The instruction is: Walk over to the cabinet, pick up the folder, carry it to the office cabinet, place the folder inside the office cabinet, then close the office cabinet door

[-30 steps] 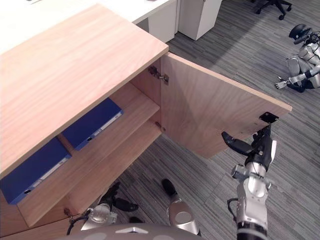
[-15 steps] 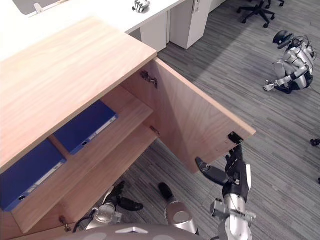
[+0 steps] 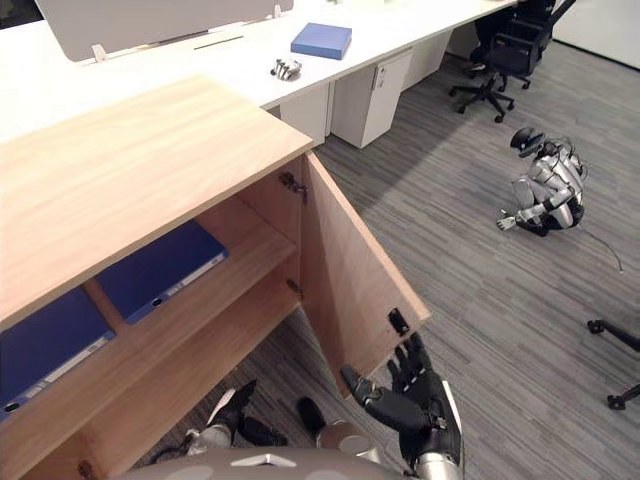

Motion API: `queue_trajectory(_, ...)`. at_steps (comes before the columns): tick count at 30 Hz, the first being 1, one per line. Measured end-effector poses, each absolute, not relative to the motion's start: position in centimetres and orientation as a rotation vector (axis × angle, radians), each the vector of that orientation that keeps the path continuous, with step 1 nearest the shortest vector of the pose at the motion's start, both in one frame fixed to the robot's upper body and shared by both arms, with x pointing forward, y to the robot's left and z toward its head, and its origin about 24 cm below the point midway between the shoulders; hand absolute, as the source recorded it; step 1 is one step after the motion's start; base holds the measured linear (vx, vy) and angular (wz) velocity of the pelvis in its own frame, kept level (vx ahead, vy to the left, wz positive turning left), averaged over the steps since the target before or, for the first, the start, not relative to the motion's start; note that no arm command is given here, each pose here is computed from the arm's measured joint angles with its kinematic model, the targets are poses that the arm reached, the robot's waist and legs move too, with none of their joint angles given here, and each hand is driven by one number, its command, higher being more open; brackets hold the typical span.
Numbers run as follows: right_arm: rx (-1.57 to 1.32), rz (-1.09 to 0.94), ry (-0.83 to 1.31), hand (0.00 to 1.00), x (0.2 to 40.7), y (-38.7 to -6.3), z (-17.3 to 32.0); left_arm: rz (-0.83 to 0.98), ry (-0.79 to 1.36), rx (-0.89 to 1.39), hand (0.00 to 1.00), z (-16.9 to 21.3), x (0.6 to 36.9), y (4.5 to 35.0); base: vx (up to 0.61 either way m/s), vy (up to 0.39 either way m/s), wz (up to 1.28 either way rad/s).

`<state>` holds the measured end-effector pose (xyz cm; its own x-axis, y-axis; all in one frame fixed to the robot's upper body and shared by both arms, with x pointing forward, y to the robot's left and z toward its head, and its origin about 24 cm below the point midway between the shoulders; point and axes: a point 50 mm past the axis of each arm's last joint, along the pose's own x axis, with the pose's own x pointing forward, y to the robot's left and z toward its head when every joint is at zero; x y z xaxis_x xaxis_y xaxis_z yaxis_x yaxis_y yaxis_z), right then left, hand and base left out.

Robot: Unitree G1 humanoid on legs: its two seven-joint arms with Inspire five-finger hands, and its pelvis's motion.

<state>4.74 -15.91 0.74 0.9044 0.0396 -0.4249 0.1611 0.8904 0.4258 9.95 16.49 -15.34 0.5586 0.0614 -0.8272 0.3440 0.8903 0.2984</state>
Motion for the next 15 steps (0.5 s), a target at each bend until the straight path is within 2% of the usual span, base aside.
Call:
queue_trajectory(8, 0.484, 0.362, 0.547, 1.00, 4.7, -14.5, 0.2, -0.218, 0.986, 0.613, 1.00, -14.7, 10.6, 21.2, -0.02, -0.025, 0.15)
queue_trajectory(12, 0.497, 0.573, 0.485, 1.00, 6.4, -12.8, 0.7, -0.208, 1.029, 0.627, 1.00, -15.0, 10.2, 22.0, 0.04, 0.007, 0.10)
queue_trajectory(15, 0.512, 0.614, 0.375, 1.00, 8.9, -12.4, 1.6, -0.209, 1.038, 0.627, 1.00, -15.1, 10.2, 22.0, 0.07, 0.048, 0.15)
